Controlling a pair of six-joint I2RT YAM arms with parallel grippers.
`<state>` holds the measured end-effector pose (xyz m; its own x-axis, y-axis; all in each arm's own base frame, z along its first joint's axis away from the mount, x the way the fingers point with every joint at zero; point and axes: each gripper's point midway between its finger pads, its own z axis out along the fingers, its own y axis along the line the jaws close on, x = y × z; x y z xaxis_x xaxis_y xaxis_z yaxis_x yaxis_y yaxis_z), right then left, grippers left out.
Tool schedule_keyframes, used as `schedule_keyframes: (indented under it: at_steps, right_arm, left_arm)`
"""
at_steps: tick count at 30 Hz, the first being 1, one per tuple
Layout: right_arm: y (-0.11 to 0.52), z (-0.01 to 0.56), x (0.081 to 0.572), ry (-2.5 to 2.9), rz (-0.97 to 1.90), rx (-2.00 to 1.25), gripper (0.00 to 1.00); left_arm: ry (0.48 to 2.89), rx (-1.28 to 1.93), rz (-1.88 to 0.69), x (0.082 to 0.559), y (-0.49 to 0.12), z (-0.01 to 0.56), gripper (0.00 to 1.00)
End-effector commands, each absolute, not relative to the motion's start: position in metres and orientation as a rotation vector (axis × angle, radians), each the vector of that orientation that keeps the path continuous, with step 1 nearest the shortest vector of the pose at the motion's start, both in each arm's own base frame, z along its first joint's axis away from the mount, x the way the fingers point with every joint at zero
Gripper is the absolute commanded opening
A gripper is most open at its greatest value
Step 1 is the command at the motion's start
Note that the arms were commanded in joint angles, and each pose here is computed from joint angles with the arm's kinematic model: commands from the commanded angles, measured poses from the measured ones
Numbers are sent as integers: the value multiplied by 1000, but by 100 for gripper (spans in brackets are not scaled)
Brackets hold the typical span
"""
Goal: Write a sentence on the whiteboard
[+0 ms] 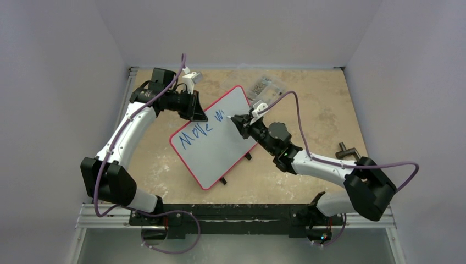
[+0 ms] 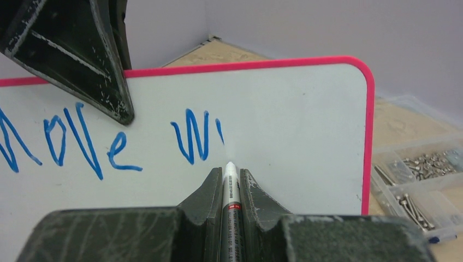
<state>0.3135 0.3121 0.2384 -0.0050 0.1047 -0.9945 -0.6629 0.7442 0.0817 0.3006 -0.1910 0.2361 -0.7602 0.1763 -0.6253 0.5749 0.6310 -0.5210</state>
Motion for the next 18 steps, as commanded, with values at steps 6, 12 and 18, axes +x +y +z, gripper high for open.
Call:
schedule_keyframes:
  at_steps: [6, 12, 18]
  right_arm:
    - [300, 277, 311, 1388, 638, -431, 0]
    - [309, 307, 317, 1329, 657, -426, 0]
    - [321, 312, 326, 1313, 666, -432, 0]
  left_arm:
    - [2225, 633, -949, 306, -189, 254, 0]
    - [2224, 634, -948, 306, -189, 255, 0]
    - [2223, 634, -950, 305, -189, 255, 0]
